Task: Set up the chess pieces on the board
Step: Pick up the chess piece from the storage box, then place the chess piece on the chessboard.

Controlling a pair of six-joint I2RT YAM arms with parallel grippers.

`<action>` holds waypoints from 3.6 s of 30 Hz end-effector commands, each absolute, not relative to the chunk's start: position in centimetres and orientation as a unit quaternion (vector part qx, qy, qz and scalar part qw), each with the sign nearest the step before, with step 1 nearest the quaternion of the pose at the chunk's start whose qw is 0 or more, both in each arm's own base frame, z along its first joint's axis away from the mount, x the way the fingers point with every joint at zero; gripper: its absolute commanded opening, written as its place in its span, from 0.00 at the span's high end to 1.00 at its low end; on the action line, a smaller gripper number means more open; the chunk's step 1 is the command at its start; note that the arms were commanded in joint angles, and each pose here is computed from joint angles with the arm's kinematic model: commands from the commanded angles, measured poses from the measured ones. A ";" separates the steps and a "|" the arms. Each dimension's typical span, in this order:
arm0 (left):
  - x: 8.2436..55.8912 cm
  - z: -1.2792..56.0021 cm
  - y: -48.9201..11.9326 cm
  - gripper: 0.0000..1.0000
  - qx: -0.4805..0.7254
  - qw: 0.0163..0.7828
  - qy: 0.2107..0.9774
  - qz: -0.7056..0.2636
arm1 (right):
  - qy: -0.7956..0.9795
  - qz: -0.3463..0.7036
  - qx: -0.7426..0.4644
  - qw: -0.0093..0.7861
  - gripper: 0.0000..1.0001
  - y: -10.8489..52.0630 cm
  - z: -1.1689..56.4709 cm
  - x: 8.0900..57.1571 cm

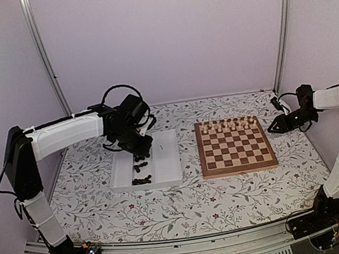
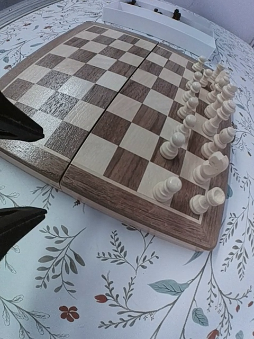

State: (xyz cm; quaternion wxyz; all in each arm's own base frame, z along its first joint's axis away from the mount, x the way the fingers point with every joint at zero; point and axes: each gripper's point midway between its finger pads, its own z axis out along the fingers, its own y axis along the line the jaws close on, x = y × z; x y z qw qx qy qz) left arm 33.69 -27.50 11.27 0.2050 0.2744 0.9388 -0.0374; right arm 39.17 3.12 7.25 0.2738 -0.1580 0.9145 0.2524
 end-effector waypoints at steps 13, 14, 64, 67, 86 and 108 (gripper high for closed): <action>30.0 13.3 -47.7 0.92 0.459 0.256 0.839 -0.139 | 0.911 0.257 -0.165 0.276 0.55 3.2 7.6 39.6; 29.8 13.0 -48.9 0.92 0.464 0.255 0.836 -0.147 | 0.911 0.257 -0.166 0.276 0.55 3.2 7.6 39.6; 29.0 7.0 -56.4 0.80 0.491 0.238 0.817 -0.187 | 0.914 0.271 -0.166 0.252 0.55 3.5 6.3 39.2; 29.0 6.9 -56.5 0.79 0.491 0.237 0.816 -0.189 | 0.914 0.271 -0.166 0.251 0.55 3.4 6.3 39.2; 29.6 7.1 -57.3 0.86 0.483 0.253 0.814 -0.199 | 0.914 0.279 -0.164 0.244 0.55 3.6 5.9 39.1; 29.2 14.2 -57.5 0.51 0.478 0.313 0.794 -0.207 | 0.912 0.286 -0.166 0.241 0.54 3.8 6.1 39.0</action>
